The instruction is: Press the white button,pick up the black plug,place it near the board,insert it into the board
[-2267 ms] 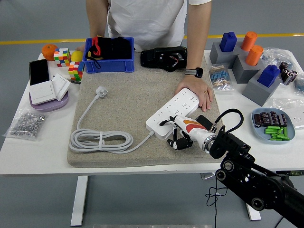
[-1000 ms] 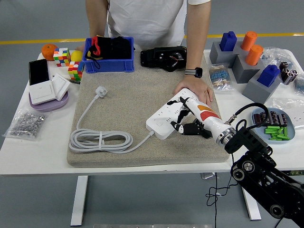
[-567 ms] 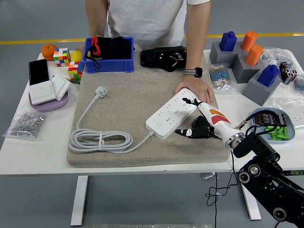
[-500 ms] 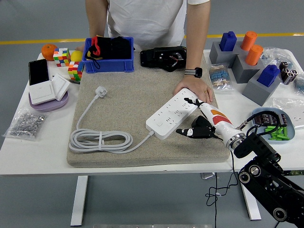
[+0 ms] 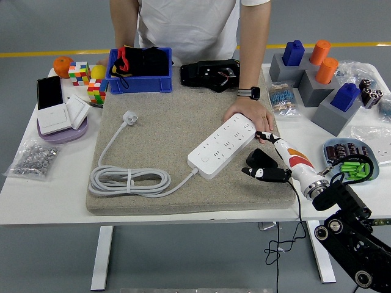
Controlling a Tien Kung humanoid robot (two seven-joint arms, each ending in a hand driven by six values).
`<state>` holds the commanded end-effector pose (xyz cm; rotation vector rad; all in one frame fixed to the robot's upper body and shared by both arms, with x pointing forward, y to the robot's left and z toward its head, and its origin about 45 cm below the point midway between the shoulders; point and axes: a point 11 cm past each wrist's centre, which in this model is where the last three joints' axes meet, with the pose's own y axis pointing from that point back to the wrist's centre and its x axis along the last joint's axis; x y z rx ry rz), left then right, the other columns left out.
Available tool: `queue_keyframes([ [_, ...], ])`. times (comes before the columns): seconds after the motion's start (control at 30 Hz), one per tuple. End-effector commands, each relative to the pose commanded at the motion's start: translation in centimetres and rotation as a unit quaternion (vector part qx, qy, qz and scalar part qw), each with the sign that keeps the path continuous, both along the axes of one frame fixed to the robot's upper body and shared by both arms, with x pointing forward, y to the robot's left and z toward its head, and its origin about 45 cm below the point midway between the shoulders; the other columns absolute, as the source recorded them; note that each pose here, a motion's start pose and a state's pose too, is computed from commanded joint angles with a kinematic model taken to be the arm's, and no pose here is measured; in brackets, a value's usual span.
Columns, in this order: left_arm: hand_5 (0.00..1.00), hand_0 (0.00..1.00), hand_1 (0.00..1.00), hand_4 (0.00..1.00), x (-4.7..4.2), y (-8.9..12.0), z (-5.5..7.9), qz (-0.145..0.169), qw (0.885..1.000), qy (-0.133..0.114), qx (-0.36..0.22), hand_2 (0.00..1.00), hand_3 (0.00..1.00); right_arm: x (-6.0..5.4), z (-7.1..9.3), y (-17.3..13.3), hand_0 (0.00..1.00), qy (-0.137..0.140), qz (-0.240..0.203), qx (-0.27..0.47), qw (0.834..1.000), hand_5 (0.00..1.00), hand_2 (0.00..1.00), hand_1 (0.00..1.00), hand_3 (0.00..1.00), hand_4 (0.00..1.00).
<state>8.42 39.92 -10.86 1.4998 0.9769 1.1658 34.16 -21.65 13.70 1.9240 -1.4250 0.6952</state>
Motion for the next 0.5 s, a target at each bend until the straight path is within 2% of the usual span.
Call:
queue_keyframes([
  [0.13,0.137,0.686,0.681,0.615,0.05,0.0,0.0,-0.001,1.0,-0.001,0.0,0.663,0.691,0.1,-0.3,-0.4,0.901,-0.01,-0.008,0.003,1.0,0.377,0.814,0.851,0.897,0.998],
  [0.17,0.137,0.686,0.681,0.615,0.03,0.0,0.0,-0.001,1.0,0.0,0.0,0.664,0.692,0.1,-0.4,-0.6,0.823,-0.011,-0.01,0.003,1.0,0.254,0.75,0.768,0.825,0.998],
  [0.33,0.137,0.686,0.681,0.615,-0.14,0.0,0.0,0.0,1.0,0.002,0.0,0.664,0.692,0.1,-0.9,-1.1,0.823,-0.015,-0.017,0.004,1.0,0.254,0.75,0.768,0.825,0.998],
  [0.37,0.136,0.686,0.681,0.616,-0.18,0.0,0.0,0.0,1.0,0.002,0.0,0.662,0.692,0.1,-1.1,-1.2,0.78,-0.013,-0.018,0.003,1.0,0.182,0.719,0.744,0.794,0.998],
  [0.5,0.136,0.686,0.681,0.616,-0.27,0.0,-0.1,0.002,1.0,0.002,0.0,0.662,0.692,0.0,-1.6,-1.2,0.78,-0.006,-0.019,0.001,1.0,0.182,0.719,0.744,0.794,0.998],
])
